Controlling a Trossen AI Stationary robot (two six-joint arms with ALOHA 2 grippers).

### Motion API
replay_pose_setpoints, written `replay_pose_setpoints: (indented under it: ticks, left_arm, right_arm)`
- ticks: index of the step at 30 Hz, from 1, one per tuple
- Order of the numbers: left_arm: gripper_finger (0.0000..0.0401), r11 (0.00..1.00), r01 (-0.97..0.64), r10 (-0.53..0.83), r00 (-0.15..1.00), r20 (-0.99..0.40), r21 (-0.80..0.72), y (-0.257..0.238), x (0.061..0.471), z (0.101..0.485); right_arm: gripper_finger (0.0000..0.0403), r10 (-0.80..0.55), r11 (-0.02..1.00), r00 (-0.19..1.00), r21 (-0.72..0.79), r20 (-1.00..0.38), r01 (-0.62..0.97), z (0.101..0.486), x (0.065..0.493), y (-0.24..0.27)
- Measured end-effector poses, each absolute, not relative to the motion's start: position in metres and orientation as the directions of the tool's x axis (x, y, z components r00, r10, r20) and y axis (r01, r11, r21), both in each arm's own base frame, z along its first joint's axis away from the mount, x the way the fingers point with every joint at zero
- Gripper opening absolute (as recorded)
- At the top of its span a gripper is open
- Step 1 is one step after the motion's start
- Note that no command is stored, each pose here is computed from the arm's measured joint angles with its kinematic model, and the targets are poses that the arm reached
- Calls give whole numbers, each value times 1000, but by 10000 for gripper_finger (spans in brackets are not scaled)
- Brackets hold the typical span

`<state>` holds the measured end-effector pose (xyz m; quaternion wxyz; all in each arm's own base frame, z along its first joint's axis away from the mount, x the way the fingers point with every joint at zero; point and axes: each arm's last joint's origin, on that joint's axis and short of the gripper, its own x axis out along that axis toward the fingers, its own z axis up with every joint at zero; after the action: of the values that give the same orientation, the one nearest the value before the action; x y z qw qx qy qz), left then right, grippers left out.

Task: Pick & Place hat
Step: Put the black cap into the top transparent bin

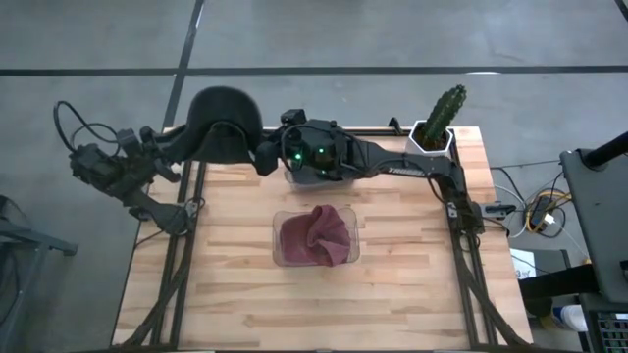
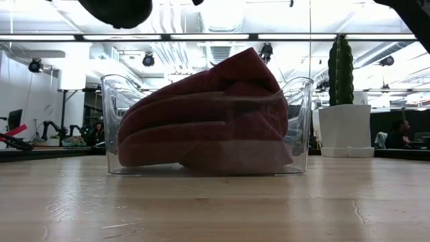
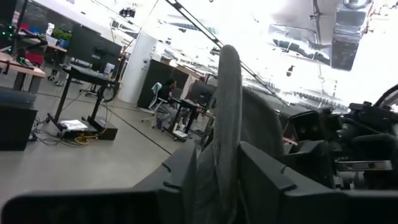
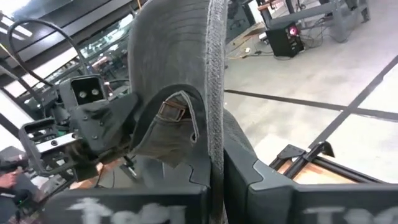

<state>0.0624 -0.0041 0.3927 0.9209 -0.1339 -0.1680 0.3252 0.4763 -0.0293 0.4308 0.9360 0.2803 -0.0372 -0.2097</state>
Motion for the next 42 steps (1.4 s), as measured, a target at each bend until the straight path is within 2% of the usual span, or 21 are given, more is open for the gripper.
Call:
replay_pose_setpoints:
  ticks: [6,10,16,29,38,42]
  left_arm:
    - [143,792,-480,590,760,271,-377,-4,60,398]
    - [155,809,-460,567,775,278,-366,-6,63,397]
    - [157,807,-458,566,780,266,-373,-7,65,395]
    - [158,815,-466,557,794,245,-344,-8,67,392]
    - [158,798,-493,579,786,217,-347,-8,68,389]
    - [158,783,-512,597,778,196,-353,-8,68,387]
  right_arm:
    - [10,-447,735,882,503,-146,456,422,472,-46]
    - [9,-453,744,874,465,-177,480,422,468,-57]
    - [9,-396,773,862,392,-316,498,422,449,-82]
    - [11,-149,866,773,296,-616,403,411,402,-132]
    - [12,-141,931,624,112,-769,348,397,371,-168]
    - [12,-154,960,589,22,-794,281,390,366,-183]
